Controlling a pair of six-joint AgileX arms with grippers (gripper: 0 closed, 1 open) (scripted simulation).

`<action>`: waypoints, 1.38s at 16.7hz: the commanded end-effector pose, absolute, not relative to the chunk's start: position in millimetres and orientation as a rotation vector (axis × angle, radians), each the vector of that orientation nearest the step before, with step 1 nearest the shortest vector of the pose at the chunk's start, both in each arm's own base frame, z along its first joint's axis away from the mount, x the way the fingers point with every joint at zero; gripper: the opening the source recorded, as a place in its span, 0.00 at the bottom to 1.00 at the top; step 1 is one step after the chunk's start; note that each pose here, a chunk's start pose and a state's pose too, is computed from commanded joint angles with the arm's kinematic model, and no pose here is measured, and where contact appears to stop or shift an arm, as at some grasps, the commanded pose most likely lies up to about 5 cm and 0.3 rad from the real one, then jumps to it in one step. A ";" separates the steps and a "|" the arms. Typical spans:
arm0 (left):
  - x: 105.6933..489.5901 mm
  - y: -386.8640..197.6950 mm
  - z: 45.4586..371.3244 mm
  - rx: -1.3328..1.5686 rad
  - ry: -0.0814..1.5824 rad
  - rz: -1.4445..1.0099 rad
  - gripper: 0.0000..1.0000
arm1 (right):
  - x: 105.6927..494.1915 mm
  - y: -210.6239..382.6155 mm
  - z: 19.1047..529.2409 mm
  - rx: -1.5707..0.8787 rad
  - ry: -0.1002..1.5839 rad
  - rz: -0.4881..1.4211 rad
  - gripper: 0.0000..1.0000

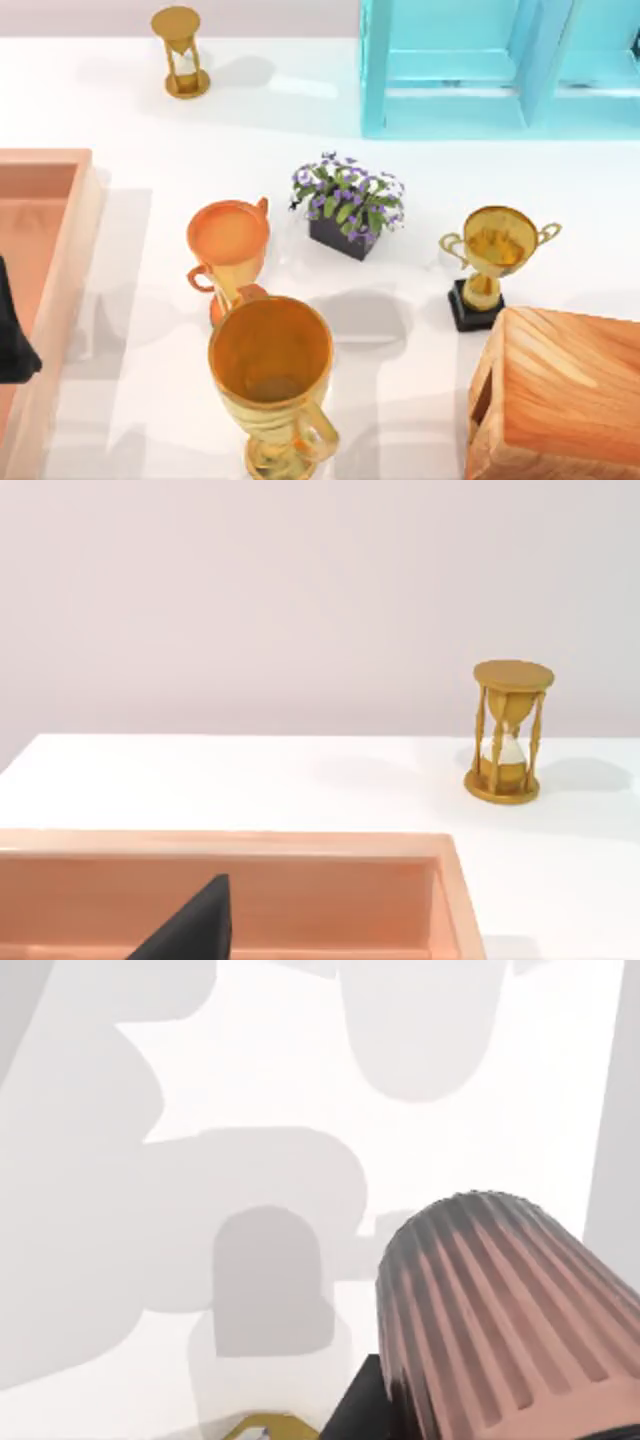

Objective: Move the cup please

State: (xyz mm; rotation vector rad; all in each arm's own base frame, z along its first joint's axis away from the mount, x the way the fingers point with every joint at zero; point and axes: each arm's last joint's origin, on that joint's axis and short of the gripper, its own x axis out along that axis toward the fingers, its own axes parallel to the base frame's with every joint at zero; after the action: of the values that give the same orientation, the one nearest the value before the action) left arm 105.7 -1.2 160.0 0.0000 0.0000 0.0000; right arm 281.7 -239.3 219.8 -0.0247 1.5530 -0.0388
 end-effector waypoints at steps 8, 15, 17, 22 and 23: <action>105.7 -1.2 160.0 0.000 0.000 0.000 1.00 | 281.7 -242.2 159.2 -0.023 1.555 -0.038 0.00; 105.7 -1.2 160.0 0.000 0.000 0.000 1.00 | 281.2 -242.2 154.7 -0.021 1.557 -0.037 0.15; 105.7 -1.2 160.0 0.000 0.000 0.000 1.00 | 281.2 -242.2 154.7 -0.021 1.557 -0.037 0.30; 105.7 -1.2 160.0 0.000 0.000 0.000 1.00 | 281.2 -242.2 154.7 -0.021 1.557 -0.037 0.68; 105.7 -1.2 160.0 0.000 0.000 0.000 1.00 | 281.2 -242.2 154.7 -0.021 1.557 -0.037 0.75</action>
State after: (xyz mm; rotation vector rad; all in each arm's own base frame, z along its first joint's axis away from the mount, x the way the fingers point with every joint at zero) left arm 105.7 -1.2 160.0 0.0000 0.0000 0.0000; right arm 281.2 -242.2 154.7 -0.0214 1.5567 -0.0371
